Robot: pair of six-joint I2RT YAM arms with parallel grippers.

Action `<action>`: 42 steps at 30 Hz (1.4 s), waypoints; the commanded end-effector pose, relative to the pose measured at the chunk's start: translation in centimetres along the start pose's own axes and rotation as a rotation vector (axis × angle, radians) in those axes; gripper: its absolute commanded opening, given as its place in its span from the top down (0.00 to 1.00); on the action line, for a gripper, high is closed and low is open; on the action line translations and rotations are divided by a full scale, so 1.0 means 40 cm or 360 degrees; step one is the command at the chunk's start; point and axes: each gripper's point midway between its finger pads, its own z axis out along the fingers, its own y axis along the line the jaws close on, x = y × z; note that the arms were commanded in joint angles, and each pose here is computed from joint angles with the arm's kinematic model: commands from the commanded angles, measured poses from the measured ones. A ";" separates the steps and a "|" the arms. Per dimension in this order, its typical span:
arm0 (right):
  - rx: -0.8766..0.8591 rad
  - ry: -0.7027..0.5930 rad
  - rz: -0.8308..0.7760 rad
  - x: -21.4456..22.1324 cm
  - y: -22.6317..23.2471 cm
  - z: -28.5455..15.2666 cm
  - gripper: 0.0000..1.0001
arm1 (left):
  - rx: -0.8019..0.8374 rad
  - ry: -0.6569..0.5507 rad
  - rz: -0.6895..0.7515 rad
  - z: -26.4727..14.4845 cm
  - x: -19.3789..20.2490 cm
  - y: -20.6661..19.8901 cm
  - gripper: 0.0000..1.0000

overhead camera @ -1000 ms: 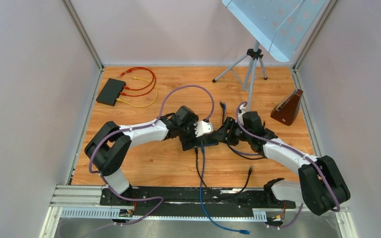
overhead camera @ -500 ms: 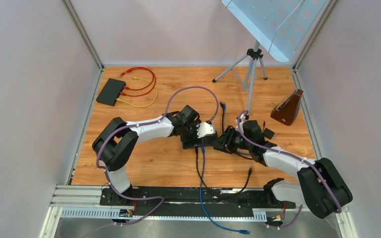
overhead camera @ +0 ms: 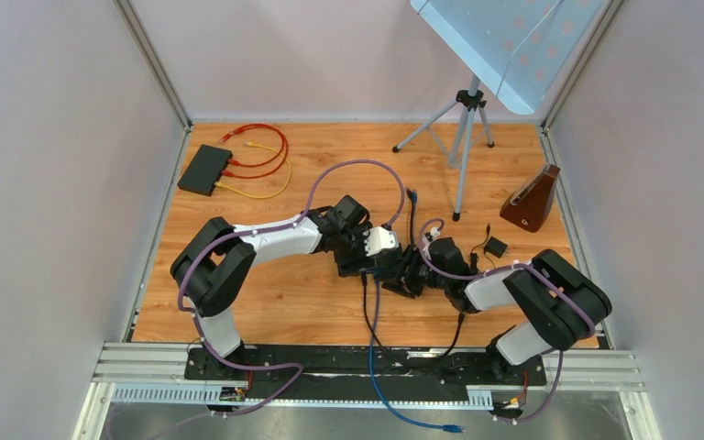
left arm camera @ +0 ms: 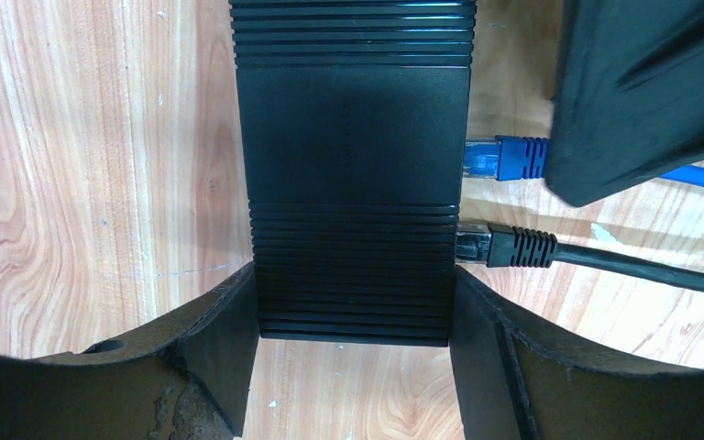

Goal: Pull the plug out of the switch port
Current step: Pull the connector from the switch port.

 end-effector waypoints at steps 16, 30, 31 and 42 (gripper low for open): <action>-0.0292 -0.0284 -0.0022 -0.059 0.011 0.037 0.67 | 0.0136 -0.0005 -0.0064 -0.014 -0.011 -0.058 0.38; -0.0134 -0.0227 -0.0041 -0.069 0.010 0.064 0.66 | 0.0149 0.0011 -0.0072 -0.017 -0.007 -0.062 0.39; -0.0143 -0.0218 -0.0039 -0.068 0.010 0.067 0.68 | 0.0153 0.0013 -0.0070 -0.016 -0.006 -0.063 0.39; -0.0214 -0.0192 -0.0097 -0.058 0.022 0.066 0.68 | 0.0157 0.0030 -0.0089 -0.013 -0.002 -0.064 0.40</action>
